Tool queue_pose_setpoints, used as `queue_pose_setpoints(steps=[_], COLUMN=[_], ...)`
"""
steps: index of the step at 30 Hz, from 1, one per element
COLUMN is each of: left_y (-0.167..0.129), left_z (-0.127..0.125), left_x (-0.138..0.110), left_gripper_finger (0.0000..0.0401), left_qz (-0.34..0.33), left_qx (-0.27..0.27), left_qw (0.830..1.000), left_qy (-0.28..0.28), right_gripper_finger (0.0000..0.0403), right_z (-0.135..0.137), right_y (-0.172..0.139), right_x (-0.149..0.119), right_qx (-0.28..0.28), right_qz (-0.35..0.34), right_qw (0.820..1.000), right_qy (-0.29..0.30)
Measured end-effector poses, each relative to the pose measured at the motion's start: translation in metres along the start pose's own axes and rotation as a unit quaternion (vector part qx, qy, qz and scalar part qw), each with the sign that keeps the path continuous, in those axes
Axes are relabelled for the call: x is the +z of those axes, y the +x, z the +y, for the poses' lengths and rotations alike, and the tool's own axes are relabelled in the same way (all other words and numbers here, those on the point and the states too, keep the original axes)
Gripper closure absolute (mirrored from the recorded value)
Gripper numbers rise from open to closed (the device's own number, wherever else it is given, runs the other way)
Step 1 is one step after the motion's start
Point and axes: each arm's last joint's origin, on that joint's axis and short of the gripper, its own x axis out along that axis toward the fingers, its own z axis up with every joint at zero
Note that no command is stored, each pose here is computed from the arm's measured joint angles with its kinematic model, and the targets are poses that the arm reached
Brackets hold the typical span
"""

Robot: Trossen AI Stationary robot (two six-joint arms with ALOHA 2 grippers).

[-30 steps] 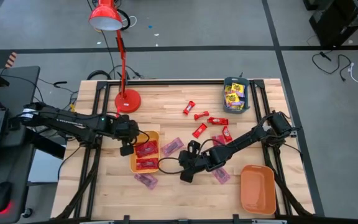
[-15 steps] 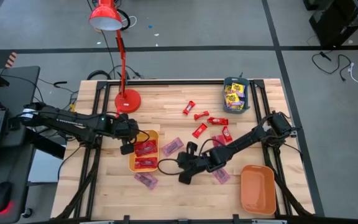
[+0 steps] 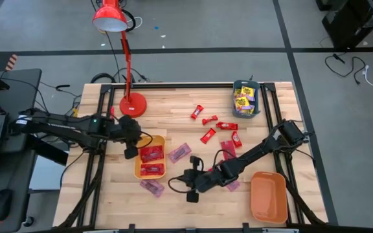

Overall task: Sort candy
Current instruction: Put the red candy pack into the yellow bin

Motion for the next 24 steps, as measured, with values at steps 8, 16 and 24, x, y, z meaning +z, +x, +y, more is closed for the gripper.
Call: queue_pose_setpoints(steps=[8,16,24], left_y=[-0.025,-0.054,-0.067], left_z=[-0.001,-0.01,-0.016], left_x=[0.003,0.003,-0.007], left_gripper_finger=[0.0382,0.0382,0.0382], left_qz=[-0.096,-0.193,-0.208], left_qx=[-0.056,-0.171,-0.217], left_qw=[0.994,0.965,0.951], left_qy=[-0.002,0.045,0.072], right_gripper_finger=[0.0403,0.0403,0.0395], right_z=[0.014,0.025,0.034], right_y=[0.006,0.032,0.06], right_x=[-0.003,-0.024,-0.024], right_qx=[0.028,0.043,0.041], right_qz=[-0.046,-0.059,-0.062], right_qw=[0.996,0.989,0.988], right_qy=[0.075,0.126,0.132])
